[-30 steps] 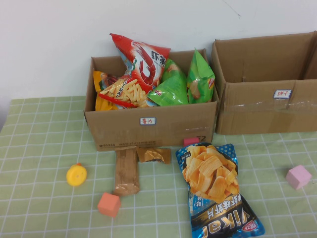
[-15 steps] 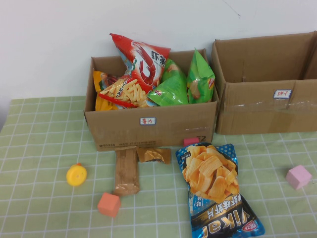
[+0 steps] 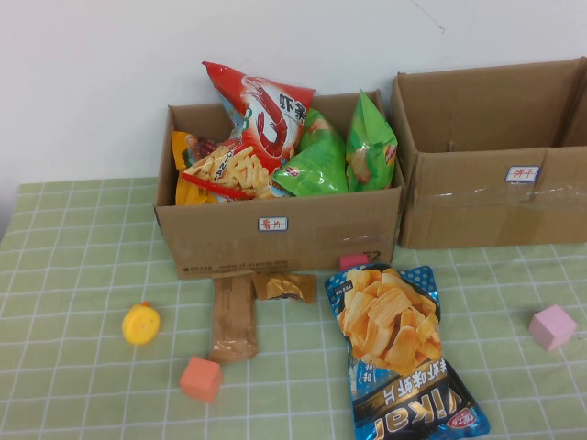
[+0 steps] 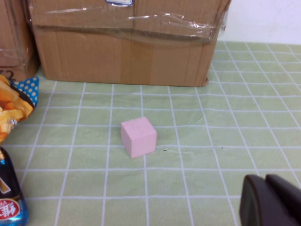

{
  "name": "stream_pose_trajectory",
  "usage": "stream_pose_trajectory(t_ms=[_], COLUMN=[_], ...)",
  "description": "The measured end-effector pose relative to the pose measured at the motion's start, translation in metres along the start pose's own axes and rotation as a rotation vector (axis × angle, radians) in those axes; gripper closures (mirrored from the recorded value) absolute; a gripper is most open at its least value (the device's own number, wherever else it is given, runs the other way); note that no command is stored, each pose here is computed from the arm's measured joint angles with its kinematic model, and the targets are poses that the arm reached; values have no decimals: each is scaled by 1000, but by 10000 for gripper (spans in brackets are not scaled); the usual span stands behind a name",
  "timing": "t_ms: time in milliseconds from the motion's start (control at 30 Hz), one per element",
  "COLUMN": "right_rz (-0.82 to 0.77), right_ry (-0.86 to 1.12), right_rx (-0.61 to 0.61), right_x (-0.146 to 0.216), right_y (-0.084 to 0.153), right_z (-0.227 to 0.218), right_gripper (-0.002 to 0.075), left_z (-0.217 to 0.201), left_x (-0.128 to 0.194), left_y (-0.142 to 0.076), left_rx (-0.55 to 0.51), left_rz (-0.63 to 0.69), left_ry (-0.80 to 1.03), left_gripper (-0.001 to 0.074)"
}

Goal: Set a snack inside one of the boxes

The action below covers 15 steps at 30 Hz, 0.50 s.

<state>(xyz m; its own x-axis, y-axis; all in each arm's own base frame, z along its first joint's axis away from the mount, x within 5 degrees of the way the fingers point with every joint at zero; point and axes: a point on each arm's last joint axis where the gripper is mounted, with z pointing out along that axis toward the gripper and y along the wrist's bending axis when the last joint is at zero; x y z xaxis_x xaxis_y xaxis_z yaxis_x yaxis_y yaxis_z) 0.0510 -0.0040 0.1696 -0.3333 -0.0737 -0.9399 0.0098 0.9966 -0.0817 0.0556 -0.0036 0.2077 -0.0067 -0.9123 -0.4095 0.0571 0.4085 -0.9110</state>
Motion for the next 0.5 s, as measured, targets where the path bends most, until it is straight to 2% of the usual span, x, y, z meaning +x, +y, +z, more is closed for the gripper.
stream_pose_trajectory(t_ms=[133, 167, 233, 333, 500], right_rz=[0, 0, 0, 0, 0], right_ry=[0, 0, 0, 0, 0], right_rx=[0, 0, 0, 0, 0], right_x=[0, 0, 0, 0, 0], right_y=[0, 0, 0, 0, 0], right_z=[0, 0, 0, 0, 0], right_gripper=[728, 728, 728, 728, 728], left_z=[-5, -5, -2, 11, 43], left_x=[-9, -12, -16, -22, -33], left_y=[-39, -61, -83, -112, -135], left_rx=[73, 83, 73, 30, -69], left_rz=[326, 486, 650, 827, 1057], left_ry=[54, 125, 232, 427, 743], left_gripper=[736, 736, 736, 736, 736])
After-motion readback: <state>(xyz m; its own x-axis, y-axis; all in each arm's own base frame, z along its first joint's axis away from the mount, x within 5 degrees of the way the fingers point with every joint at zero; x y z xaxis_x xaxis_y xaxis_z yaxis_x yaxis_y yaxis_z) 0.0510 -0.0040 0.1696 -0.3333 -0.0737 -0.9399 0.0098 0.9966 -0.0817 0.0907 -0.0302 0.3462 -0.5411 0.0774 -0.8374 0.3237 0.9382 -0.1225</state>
